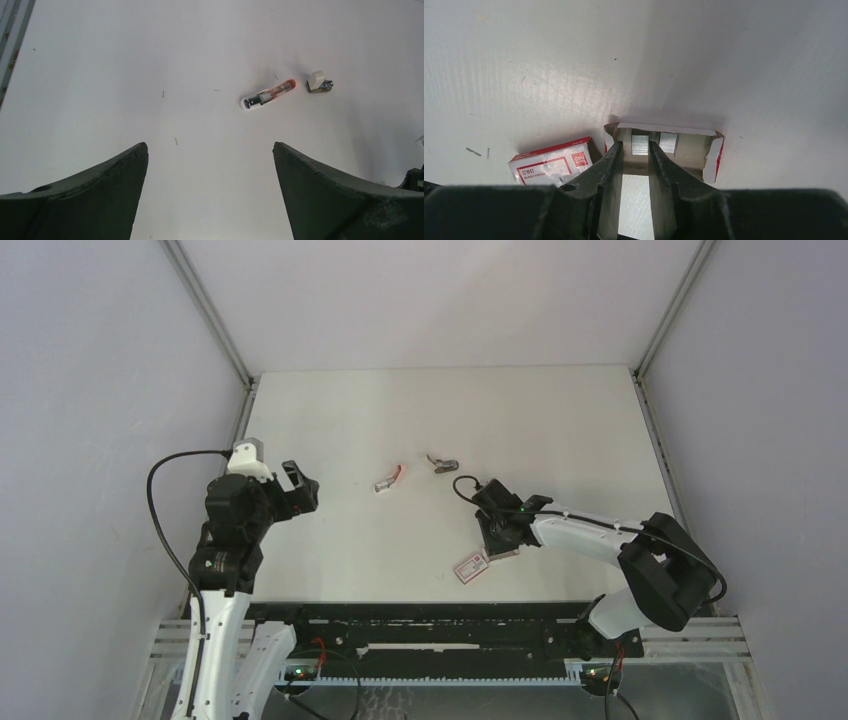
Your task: Load the staples into the stapler
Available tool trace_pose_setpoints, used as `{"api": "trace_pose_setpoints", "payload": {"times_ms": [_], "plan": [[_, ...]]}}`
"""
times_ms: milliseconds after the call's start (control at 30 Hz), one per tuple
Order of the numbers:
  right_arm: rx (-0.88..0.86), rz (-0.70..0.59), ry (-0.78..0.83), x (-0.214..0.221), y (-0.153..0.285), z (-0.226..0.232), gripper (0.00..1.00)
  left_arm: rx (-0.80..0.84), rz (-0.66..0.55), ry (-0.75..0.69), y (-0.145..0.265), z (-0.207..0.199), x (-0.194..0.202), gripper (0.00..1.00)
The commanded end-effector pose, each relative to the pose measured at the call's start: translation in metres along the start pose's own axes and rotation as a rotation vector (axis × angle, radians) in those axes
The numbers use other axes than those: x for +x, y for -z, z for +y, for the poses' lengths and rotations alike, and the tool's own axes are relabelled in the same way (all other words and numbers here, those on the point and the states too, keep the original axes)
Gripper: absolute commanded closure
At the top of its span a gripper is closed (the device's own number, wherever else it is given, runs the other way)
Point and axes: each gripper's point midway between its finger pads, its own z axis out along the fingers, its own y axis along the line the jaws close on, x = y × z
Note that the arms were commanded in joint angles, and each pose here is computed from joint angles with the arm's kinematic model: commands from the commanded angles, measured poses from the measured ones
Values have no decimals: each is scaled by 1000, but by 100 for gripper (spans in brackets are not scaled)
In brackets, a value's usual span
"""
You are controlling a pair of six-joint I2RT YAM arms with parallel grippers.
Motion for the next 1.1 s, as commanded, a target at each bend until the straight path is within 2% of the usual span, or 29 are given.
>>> {"api": "trace_pose_setpoints", "payload": {"times_ms": [0,600,933,1067], "plan": [[-20,-57,-10,-21,1,12,76,4,-9,-14,-3,2,0,1],[31,-43,-12,-20,-7,5,76,5,-6,-14,-3,1,1,1],[18,-73,-6,-28,4,8,88,-9,-3,-3,-5,3,2,1],[-4,-114,2,-35,21,9,88,33,-6,81,-3,-9,-3,5]]}}
